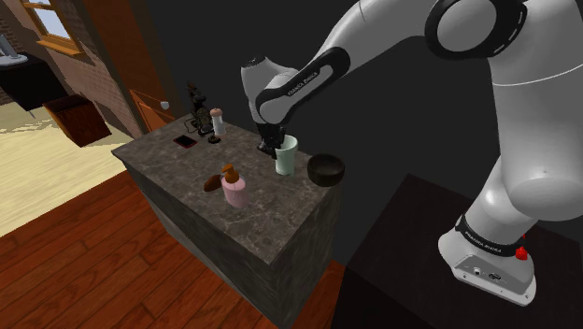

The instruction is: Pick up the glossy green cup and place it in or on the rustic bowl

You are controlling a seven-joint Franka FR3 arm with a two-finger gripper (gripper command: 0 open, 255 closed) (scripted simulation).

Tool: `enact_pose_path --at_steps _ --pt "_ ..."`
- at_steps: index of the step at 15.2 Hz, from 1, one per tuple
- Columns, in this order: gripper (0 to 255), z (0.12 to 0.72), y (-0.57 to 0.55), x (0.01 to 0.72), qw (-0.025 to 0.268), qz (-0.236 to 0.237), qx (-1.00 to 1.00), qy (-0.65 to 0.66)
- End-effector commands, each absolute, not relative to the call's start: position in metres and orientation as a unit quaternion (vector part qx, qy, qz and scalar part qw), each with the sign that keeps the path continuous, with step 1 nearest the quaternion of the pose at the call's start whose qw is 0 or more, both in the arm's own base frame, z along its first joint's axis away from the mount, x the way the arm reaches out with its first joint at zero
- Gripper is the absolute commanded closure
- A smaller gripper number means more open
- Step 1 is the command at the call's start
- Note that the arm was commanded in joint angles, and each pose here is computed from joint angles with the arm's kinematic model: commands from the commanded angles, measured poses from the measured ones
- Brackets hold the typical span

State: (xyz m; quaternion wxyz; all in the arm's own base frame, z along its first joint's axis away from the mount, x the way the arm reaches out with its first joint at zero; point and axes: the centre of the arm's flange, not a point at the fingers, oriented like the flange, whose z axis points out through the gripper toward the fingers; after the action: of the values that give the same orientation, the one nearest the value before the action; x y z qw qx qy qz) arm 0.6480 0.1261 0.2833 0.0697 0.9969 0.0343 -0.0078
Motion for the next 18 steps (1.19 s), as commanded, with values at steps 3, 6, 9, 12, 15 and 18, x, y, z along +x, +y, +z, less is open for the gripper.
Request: enact_pose_path --at_steps 3,6,9,12,15,18 --pt "255 0.305 0.127 0.647 0.070 -0.008 0.997 0.034" --pt "255 0.316 0.115 0.642 0.070 -0.008 0.997 0.034" --pt "255 0.325 0.080 0.626 0.070 -0.008 0.997 0.034" --pt "255 0.334 0.045 0.610 0.070 -0.008 0.997 0.034" --pt "255 0.343 0.009 0.595 0.070 -0.008 0.997 0.034" --pt "255 0.352 -0.026 0.579 0.070 -0.008 0.997 0.034"
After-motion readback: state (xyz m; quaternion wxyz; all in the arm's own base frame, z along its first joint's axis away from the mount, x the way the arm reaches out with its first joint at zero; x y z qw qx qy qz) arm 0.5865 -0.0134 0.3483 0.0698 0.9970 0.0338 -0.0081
